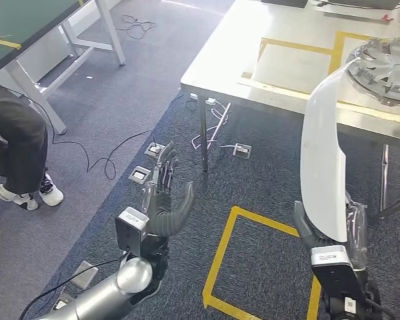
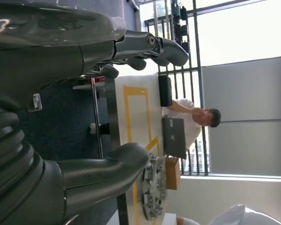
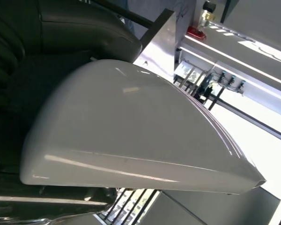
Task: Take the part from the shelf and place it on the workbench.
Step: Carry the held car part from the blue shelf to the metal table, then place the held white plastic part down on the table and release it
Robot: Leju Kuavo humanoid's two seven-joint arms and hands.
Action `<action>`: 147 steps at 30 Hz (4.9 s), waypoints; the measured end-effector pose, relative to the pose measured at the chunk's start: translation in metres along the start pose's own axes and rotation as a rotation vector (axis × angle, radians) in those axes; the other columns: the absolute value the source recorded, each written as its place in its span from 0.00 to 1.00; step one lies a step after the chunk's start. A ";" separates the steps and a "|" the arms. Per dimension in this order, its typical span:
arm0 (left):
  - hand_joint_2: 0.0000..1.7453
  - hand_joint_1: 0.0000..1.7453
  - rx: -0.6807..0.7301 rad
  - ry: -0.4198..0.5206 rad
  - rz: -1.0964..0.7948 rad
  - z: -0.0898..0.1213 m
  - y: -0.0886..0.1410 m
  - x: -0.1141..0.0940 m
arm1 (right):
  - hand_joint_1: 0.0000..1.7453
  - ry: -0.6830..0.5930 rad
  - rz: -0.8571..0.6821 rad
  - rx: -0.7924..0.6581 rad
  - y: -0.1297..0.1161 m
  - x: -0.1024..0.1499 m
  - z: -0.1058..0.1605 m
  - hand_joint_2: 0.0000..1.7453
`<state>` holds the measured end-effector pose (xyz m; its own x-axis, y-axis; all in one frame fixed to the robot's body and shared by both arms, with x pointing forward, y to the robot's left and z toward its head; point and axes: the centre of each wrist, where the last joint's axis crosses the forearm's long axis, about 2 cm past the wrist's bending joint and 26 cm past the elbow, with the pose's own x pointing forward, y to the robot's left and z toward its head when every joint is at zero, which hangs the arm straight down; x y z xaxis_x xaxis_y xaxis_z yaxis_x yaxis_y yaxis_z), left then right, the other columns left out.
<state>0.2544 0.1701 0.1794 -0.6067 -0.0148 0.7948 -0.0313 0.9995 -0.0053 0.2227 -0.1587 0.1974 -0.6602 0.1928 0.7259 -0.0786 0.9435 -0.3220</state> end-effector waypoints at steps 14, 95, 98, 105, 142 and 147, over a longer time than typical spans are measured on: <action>1.00 0.00 -0.012 -0.006 0.002 -0.002 0.000 0.000 | 1.00 0.010 0.032 -0.035 -0.008 -0.004 -0.010 1.00; 1.00 0.00 -0.056 -0.023 0.033 -0.008 -0.009 -0.006 | 1.00 0.155 0.211 0.004 -0.087 -0.073 -0.098 1.00; 1.00 0.00 -0.060 -0.022 0.035 -0.008 -0.009 -0.007 | 1.00 0.160 0.221 0.016 -0.084 -0.074 -0.102 1.00; 1.00 0.00 -0.061 -0.045 0.043 -0.015 -0.011 -0.005 | 1.00 0.170 0.234 0.127 -0.067 -0.084 -0.119 1.00; 1.00 0.00 -0.029 -0.078 0.038 -0.015 -0.012 -0.008 | 0.50 0.566 0.321 0.378 -0.017 -0.173 -0.055 0.50; 1.00 0.00 -0.031 -0.077 0.043 -0.015 -0.012 -0.009 | 0.00 0.594 0.324 0.387 -0.017 -0.177 -0.047 0.00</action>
<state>0.2720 0.1587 0.1819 -0.6666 0.0276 0.7449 0.0201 0.9996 -0.0190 0.3758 -0.1957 0.1032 -0.1924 0.6576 0.7284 -0.2775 0.6755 -0.6832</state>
